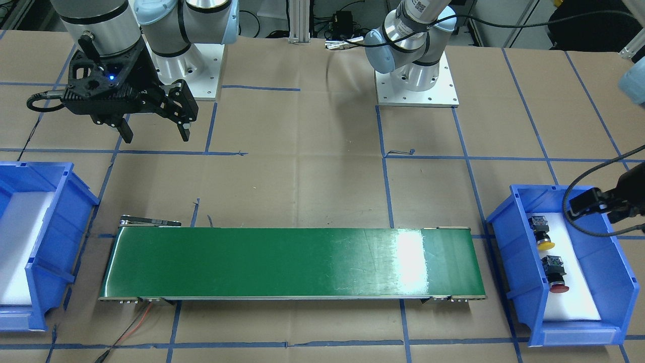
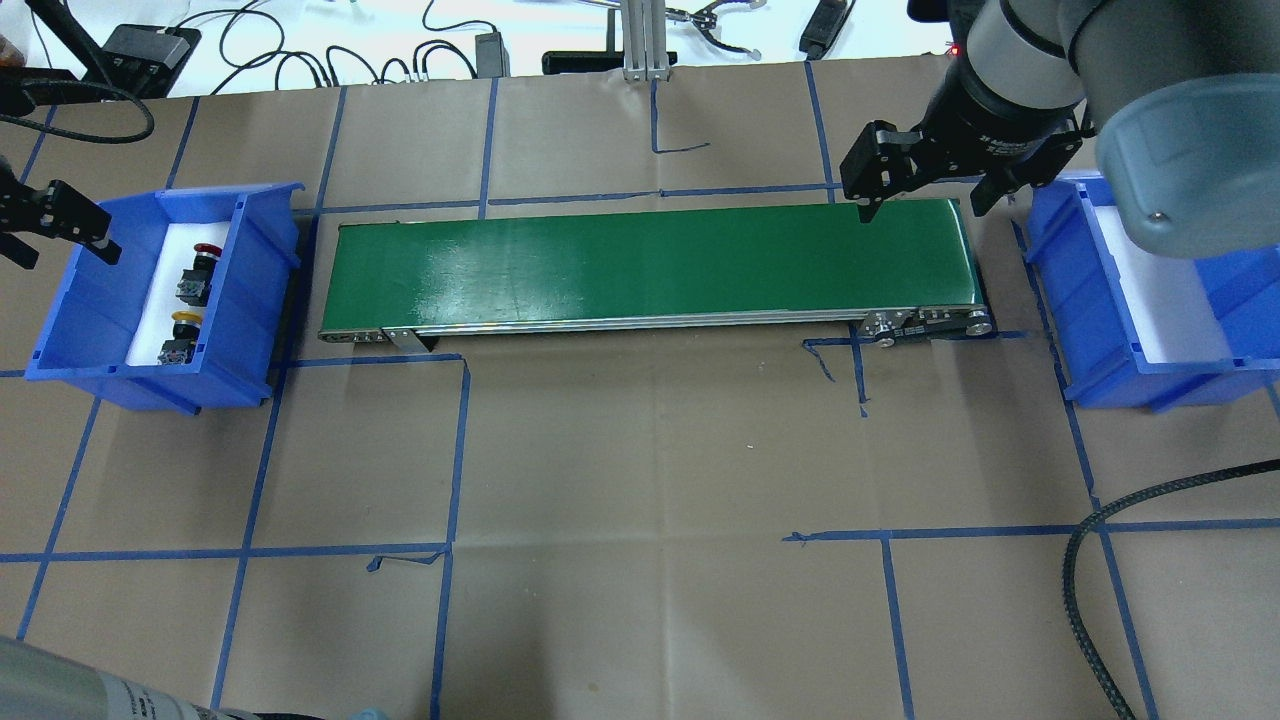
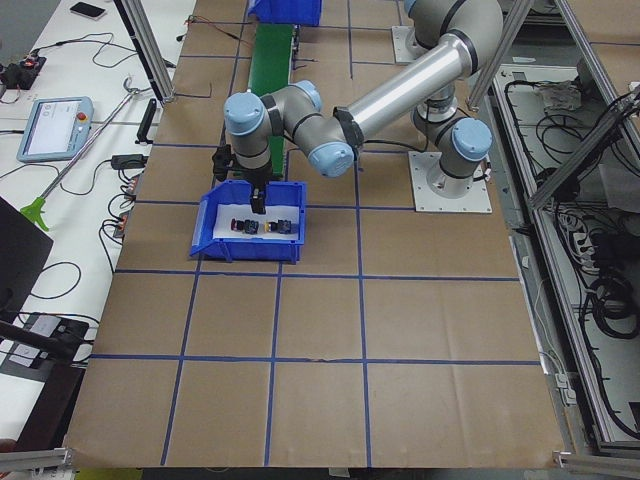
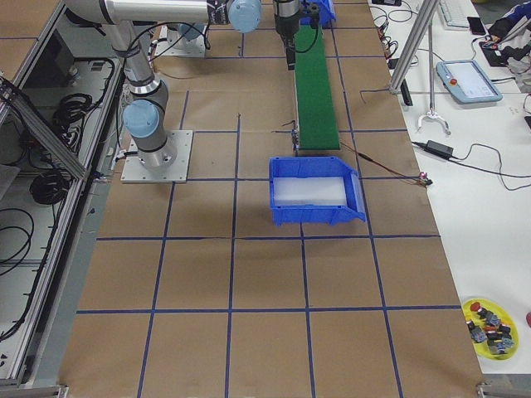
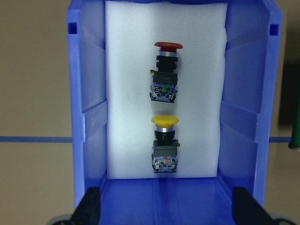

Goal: Transport two buttons from left to right
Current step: 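Lower the left gripper into the bin and grasp the yellow button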

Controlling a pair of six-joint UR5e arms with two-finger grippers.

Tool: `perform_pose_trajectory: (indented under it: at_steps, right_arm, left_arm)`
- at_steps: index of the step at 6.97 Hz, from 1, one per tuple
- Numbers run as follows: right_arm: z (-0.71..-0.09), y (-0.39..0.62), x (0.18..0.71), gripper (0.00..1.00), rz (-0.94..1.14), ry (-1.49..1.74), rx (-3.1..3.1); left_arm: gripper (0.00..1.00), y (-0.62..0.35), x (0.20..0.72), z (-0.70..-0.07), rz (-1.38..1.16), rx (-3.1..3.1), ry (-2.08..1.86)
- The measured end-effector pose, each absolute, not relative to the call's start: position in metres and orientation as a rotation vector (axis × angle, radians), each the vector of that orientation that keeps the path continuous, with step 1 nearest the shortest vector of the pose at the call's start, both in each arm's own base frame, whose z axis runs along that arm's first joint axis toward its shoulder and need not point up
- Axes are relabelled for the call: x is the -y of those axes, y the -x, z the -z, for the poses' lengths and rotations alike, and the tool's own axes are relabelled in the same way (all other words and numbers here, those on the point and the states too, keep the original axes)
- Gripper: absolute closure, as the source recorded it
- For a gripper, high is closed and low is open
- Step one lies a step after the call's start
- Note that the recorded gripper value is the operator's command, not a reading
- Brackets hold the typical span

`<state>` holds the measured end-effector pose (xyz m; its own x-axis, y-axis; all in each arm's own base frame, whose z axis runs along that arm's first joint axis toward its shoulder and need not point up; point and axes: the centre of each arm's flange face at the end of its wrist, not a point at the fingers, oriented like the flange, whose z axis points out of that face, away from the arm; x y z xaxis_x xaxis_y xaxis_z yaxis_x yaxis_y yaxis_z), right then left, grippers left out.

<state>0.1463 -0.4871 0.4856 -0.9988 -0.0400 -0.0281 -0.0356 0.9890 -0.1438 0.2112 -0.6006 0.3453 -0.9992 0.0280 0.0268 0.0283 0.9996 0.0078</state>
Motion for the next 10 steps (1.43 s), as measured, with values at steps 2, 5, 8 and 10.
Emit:
perform_pose_trajectory:
  at_steps: [2,5,8,10]
  right_arm:
    - [-0.485,-0.146,0.487,0.00,0.223,0.059,-3.102]
    - [-0.484,-0.146,0.487,0.00,0.215,0.059,-3.103]
    - [-0.482,-0.146,0.486,0.00,0.206,0.059,-3.104]
    - [-0.481,-0.146,0.486,0.00,0.204,0.058,-3.105]
  left_arm:
    - [0.00,-0.208,0.608,-0.315,0.001,3.122,0.058]
    - [0.00,-0.213,0.592,-0.265,-0.026,3.137,0.028]
    - [0.04,-0.206,0.575,-0.210,-0.039,3.145,0.020]
    - [0.40,-0.207,0.572,-0.198,-0.029,3.149,0.002]
